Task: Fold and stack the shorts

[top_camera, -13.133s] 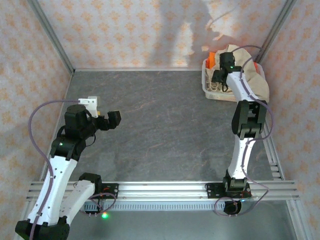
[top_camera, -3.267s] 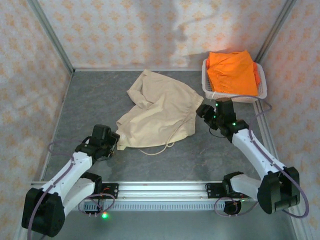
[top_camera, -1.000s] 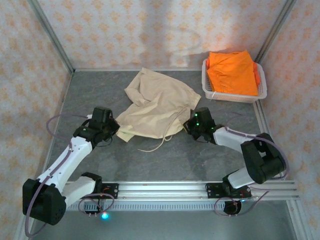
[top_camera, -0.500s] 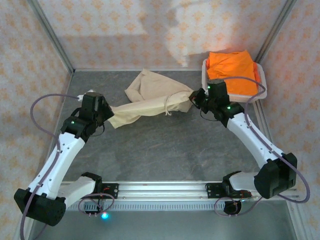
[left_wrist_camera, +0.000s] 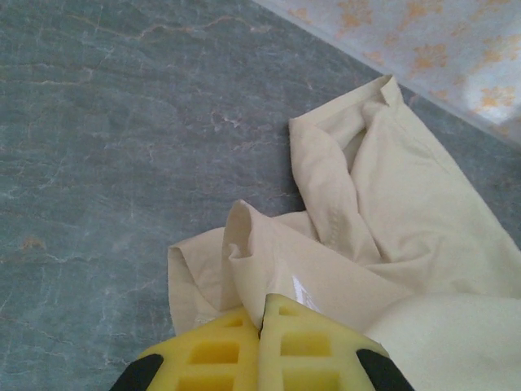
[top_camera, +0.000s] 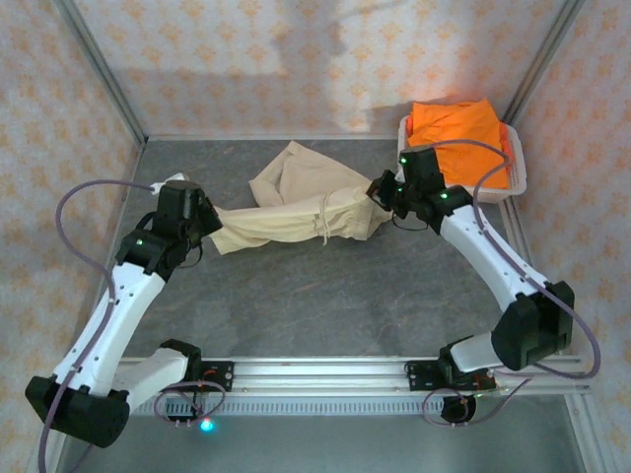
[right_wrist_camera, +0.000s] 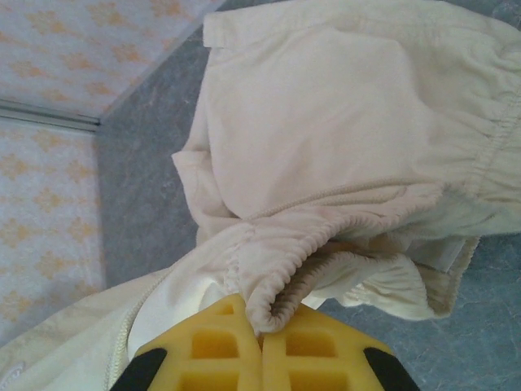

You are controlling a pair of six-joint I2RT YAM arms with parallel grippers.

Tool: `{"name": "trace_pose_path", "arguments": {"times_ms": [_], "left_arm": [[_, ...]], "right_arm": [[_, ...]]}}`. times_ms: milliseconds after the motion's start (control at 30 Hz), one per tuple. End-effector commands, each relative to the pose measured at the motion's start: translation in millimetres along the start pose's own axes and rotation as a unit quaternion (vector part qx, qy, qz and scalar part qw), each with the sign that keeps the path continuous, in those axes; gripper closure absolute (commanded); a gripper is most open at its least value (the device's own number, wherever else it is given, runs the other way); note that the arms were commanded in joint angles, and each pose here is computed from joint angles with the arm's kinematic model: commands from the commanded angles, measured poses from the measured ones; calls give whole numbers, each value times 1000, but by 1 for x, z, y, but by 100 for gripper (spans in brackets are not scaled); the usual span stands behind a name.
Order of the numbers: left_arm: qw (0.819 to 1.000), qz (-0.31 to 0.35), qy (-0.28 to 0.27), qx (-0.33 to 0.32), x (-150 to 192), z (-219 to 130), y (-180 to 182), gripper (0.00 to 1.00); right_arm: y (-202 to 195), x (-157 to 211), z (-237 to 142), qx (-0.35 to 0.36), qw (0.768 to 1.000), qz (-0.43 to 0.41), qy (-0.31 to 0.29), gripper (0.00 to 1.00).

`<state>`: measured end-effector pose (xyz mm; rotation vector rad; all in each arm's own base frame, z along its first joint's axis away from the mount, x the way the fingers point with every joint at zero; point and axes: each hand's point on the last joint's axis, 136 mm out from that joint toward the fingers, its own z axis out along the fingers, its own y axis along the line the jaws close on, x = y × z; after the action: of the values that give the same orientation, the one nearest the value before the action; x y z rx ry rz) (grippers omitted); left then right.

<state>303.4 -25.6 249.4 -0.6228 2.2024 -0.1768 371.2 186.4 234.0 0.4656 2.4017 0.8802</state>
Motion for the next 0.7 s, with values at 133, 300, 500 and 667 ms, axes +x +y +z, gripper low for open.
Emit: {"name": "trace_pose_path", "arguments": {"times_ms": [133, 300, 500, 667], "left_arm": [[996, 9, -68, -57, -64, 16, -16, 100], [992, 3, -111, -55, -147, 9, -45, 100], [967, -4, -255, -12, -233, -103, -61, 100], [950, -15, -308, 44, -210, -150, -43, 100]], "right_arm": [[57, -63, 19, -23, 997, -71, -27, 100], [125, -115, 9, -68, 988, -123, -59, 100], [199, -148, -70, -156, 958, -191, -143, 100], [193, -124, -87, -181, 949, -222, -132, 100]]}}
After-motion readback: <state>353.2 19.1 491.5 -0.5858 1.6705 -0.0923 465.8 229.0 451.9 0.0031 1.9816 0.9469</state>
